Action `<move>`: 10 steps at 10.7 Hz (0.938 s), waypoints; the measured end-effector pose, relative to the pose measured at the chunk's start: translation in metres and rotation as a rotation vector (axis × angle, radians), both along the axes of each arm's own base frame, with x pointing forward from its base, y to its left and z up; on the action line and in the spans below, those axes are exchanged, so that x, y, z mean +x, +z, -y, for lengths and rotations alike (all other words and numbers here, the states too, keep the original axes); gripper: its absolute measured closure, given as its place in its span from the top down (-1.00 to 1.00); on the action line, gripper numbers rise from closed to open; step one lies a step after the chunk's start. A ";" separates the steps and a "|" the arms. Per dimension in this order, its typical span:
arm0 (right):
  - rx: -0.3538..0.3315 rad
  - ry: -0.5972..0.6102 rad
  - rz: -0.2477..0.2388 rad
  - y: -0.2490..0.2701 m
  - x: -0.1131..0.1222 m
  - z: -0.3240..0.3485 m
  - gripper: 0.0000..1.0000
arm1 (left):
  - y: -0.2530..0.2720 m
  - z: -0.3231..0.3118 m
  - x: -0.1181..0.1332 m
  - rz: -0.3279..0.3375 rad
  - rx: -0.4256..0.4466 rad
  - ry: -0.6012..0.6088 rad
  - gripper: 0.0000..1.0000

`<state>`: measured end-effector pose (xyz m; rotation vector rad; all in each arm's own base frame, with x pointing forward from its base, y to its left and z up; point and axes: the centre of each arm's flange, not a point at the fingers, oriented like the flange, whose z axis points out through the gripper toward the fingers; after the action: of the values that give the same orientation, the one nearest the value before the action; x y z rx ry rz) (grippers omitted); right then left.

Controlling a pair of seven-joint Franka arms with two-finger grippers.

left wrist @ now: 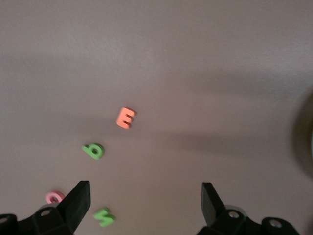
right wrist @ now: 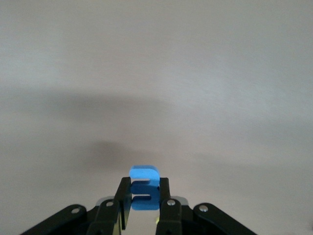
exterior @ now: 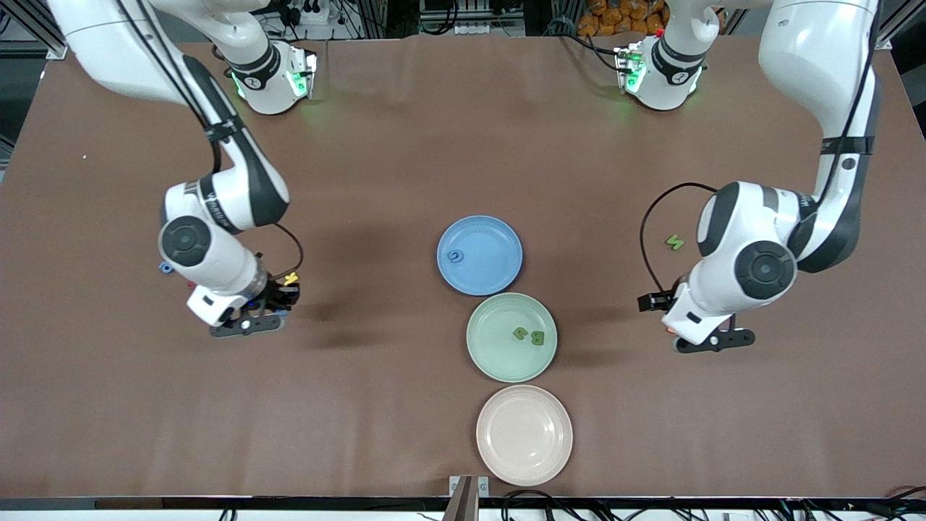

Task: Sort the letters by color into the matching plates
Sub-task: 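Carry blue m toward the blue plate while the left gripper reaches green b, then release m onto the blue plate while the left gripper grasps green b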

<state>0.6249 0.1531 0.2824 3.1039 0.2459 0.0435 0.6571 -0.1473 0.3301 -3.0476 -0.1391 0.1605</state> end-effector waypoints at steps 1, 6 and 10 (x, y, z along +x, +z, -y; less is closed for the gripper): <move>0.004 0.046 0.012 0.006 -0.004 -0.030 -0.46 | -0.004 -0.022 -0.003 0.028 -0.016 -0.053 1.00; 0.016 0.236 0.032 0.015 -0.041 -0.149 -0.46 | -0.066 -0.091 -0.049 0.153 -0.062 -0.255 1.00; 0.034 0.374 0.032 0.002 -0.074 -0.239 -0.46 | -0.110 -0.123 -0.083 0.222 -0.077 -0.342 1.00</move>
<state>0.5512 0.3926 0.2840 3.0389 0.8266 0.1059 0.5742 -0.0240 0.2197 -3.0957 0.3804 -0.2007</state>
